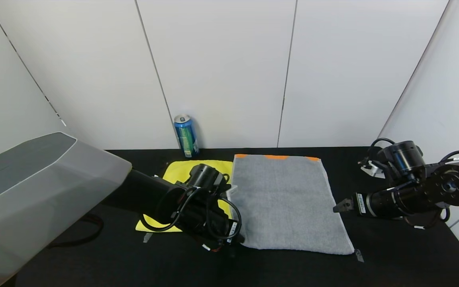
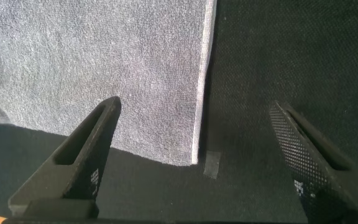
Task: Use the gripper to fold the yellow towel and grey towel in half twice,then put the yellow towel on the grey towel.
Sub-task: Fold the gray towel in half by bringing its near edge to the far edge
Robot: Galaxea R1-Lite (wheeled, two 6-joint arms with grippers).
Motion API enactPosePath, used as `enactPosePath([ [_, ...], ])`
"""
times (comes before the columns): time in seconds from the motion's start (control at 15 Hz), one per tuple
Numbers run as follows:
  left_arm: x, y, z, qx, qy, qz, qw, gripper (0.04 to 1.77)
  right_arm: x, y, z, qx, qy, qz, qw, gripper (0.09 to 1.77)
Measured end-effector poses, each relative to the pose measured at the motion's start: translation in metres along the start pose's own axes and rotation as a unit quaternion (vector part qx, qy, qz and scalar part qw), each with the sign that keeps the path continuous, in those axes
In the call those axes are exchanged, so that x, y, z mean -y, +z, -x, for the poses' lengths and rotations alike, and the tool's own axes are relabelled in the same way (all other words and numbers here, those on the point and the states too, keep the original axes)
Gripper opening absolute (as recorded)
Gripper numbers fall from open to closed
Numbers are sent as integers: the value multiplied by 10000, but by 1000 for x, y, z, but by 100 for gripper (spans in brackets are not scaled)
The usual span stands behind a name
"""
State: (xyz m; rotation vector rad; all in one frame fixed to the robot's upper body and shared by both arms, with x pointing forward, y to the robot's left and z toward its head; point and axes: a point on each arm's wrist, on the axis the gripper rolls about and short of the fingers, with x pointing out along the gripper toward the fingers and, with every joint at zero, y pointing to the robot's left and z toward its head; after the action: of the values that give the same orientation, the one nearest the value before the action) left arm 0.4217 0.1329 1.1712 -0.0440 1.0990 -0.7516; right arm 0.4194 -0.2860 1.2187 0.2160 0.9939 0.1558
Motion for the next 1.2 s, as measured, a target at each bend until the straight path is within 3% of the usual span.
enactPosePath([
  [0.47, -1, -1, 0, -6, 11, 10, 10000, 14, -9, -7, -10, -203, 65, -94, 9997, 171],
  [0.73, 0, -1, 1, 2, 16, 5, 10000, 14, -14, -15, -13, -540, 346, -198, 9977, 171],
  [1.2, 0, 0, 5, 41, 28, -10, 10000, 14, -20, -23, -17, -836, 404, -308, 9952, 171],
])
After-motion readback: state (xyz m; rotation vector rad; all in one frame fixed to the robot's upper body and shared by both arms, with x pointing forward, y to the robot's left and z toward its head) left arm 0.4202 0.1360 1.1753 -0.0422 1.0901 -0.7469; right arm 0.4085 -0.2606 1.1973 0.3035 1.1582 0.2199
